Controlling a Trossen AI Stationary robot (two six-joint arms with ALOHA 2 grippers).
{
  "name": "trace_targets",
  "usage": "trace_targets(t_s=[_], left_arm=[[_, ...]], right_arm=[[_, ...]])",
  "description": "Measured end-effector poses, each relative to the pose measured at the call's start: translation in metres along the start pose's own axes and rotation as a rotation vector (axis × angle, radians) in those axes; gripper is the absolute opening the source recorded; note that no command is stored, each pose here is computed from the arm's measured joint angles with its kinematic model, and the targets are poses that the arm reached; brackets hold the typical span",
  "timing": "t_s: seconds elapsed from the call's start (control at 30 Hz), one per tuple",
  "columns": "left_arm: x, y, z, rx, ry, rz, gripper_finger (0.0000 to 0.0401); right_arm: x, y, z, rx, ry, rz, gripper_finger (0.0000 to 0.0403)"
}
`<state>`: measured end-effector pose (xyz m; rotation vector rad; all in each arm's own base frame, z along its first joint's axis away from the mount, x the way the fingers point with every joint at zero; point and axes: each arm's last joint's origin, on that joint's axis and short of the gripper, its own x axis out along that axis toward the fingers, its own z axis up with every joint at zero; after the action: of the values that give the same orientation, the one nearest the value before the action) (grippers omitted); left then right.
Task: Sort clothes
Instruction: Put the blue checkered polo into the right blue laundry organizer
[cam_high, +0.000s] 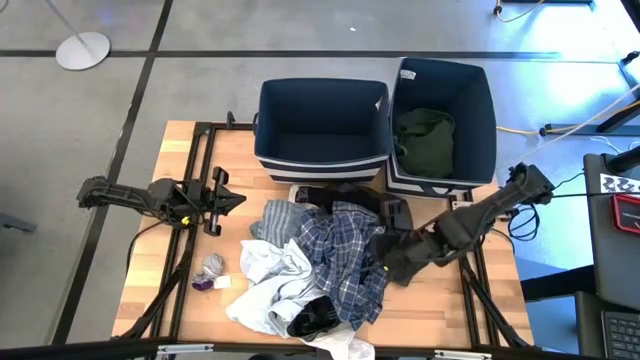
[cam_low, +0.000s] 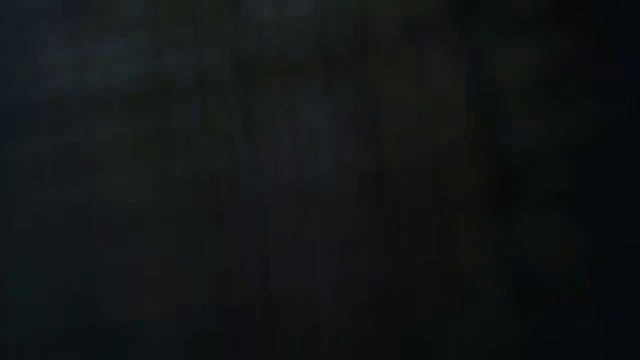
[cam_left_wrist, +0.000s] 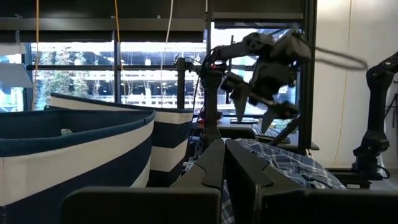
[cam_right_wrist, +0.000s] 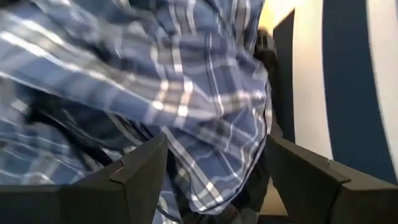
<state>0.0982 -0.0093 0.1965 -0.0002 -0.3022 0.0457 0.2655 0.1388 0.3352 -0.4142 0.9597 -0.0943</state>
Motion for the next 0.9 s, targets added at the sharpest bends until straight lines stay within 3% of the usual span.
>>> trace_targets(t_s=[0.27,0.5,0.73,0.9], left_arm=[[0.0,0.0,0.0,0.005,0.0,0.0,0.0004],[0.0,0.0,0.0,0.006,0.0,0.0,0.0004],[0.0,0.0,0.0,0.007,0.0,0.0,0.0004],[0.0,0.0,0.0,0.008,0.002,0.0,0.0004]], right_arm=[[0.026,0.008,0.002,-0.01,-0.1,0.01,0.027],[0.033,-0.007,0.016,0.032,-0.194,-0.003,0.027],[0.056,-0.021,0.019,0.075,-0.154,0.078,0.027],[0.078,-0.016,0.019,0.057,-0.088,0.118,0.027]])
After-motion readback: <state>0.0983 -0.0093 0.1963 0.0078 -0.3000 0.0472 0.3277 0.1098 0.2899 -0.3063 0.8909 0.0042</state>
